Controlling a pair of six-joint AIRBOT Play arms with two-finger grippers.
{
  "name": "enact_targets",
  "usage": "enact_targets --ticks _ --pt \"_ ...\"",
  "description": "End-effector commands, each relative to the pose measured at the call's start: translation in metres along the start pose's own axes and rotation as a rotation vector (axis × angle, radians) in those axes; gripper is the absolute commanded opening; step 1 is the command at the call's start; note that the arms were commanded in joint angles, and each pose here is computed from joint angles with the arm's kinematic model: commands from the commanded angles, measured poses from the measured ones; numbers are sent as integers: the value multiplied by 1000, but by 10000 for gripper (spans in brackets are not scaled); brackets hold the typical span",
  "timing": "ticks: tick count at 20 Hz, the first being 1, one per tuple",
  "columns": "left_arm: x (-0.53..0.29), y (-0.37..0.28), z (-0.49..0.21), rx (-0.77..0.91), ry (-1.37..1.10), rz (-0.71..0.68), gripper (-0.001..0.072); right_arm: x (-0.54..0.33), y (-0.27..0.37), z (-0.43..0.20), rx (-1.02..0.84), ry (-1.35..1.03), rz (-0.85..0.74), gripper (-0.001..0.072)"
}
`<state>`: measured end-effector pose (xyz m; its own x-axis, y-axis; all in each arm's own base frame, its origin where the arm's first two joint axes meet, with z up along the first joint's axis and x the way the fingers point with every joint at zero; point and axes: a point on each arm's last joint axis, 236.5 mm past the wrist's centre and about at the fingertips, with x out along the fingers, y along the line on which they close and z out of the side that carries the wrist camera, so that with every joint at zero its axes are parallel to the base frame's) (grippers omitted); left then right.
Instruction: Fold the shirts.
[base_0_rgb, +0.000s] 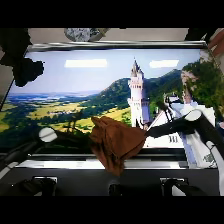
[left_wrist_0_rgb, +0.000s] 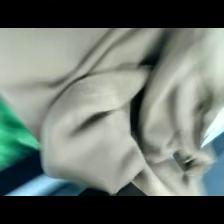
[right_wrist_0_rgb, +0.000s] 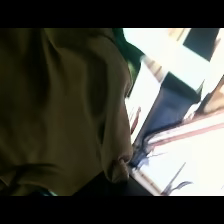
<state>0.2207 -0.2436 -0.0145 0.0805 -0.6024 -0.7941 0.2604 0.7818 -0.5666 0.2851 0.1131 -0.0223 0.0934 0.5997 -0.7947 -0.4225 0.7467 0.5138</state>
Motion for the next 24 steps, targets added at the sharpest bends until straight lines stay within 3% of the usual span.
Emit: enact_targets --ticks 1,4,7,13,17,20,24 --pt "-135 17 75 115 -330 212 21 -109 15 95 -224 -283 -258 41" --pt "-320 -10 123 151 -814 348 21 -272 61 151 -361 -623 -623 41" --pt "-450 -45 109 168 -1141 463 23 -391 103 129 -367 -830 -914 41" --pt "-522 -96 81 241 -1341 515 24 -451 161 78 -409 -1003 -1032 41" --pt "-509 -90 77 218 -1276 515 24 -459 166 69 -412 -1018 -1064 41" --pt "-451 -50 71 122 -1005 514 24 -446 145 83 -389 -953 -1049 41" --pt "-325 41 52 -90 -542 450 25 -337 41 112 -320 -470 -907 41"
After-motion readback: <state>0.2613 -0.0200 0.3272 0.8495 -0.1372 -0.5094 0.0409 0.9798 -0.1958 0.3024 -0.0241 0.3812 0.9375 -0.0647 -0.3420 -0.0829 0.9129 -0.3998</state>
